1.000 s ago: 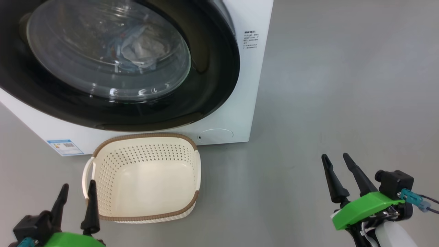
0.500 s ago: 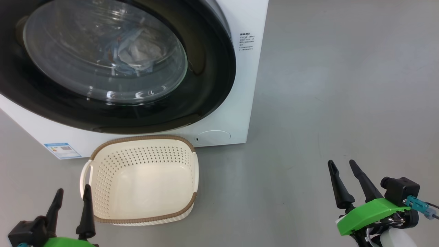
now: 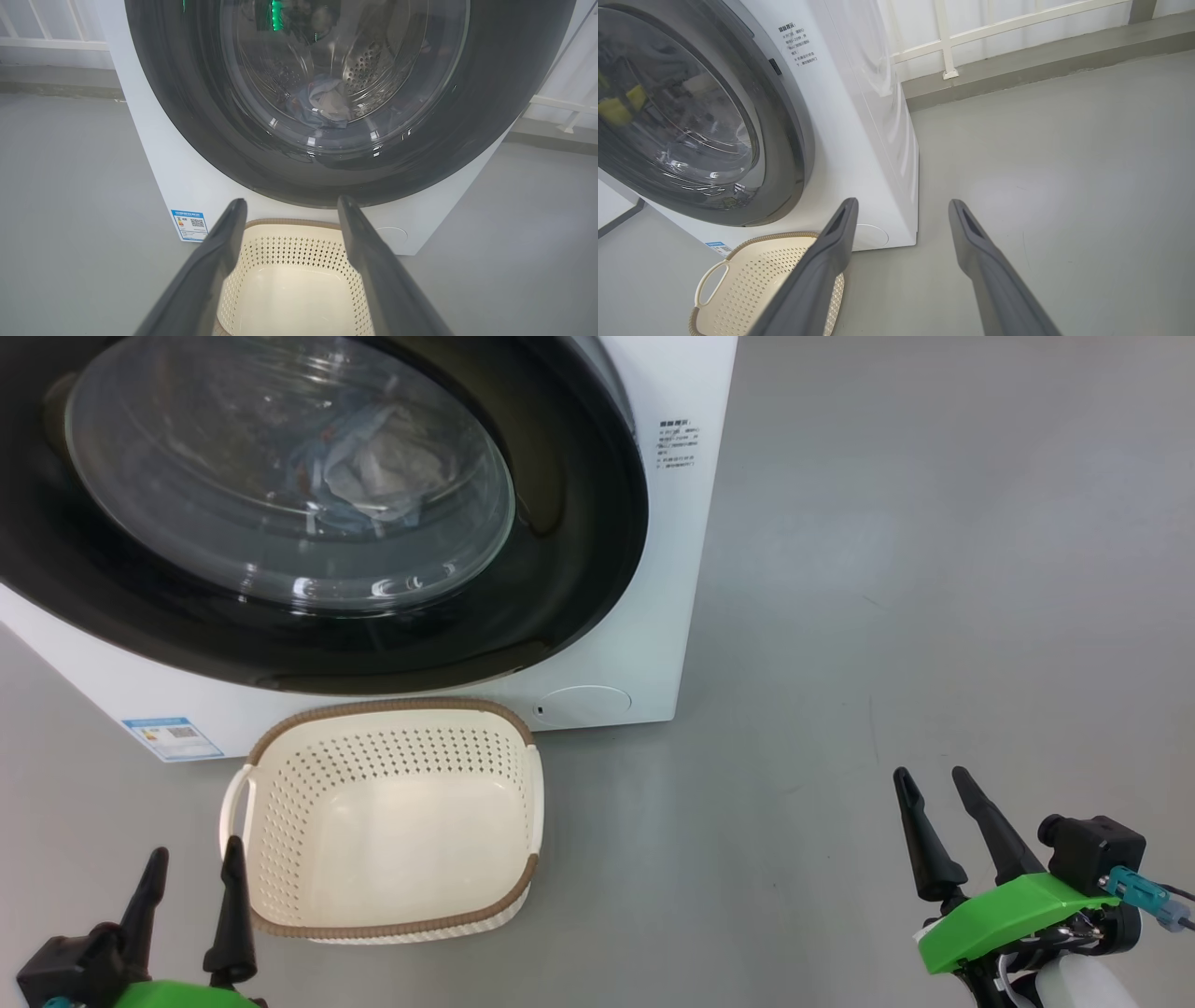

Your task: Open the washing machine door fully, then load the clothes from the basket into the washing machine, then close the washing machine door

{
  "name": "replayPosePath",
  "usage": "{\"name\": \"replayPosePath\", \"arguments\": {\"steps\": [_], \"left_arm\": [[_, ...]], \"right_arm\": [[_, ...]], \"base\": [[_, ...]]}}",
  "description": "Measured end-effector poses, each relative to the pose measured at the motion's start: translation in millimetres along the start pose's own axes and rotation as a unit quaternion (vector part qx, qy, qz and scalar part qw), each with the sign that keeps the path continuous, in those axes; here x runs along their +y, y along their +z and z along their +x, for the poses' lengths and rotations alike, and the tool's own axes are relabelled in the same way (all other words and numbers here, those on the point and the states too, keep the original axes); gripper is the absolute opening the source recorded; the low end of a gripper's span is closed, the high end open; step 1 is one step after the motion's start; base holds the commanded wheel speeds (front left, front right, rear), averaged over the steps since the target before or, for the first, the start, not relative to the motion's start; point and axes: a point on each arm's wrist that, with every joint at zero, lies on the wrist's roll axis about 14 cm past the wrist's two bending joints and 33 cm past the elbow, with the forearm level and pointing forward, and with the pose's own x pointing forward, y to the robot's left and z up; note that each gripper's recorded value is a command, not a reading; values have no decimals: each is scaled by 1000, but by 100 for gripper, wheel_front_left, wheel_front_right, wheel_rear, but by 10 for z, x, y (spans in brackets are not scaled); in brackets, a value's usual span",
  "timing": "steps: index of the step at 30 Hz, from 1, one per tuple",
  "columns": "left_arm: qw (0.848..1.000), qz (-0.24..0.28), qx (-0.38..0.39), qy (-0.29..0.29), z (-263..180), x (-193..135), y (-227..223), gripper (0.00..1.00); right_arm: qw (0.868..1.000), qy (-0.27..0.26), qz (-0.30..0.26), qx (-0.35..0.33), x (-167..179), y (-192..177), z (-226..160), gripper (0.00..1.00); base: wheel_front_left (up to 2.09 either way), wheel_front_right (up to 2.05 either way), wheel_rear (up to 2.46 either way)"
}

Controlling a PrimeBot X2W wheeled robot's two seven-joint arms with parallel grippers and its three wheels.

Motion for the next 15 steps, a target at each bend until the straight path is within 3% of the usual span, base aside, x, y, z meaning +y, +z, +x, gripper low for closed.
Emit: {"name": "replayPosePath", "arguments": {"steps": [9,10,15], "left_arm": [[1000,-3,-4,6,-4,24,17,100],[1000,-4,-5,9,-4,34,23,0],[999,-25,30,14,-84,-38,-229,0]], "right_arm": [[1000,1,0,-1,8,7,0,100],[1000,1,0,-1,8,8,0,0],[999,-10,12,33,-2,-240,-89,0]], "base": [[0,0,0],[0,0,0],[0,0,0]]}}
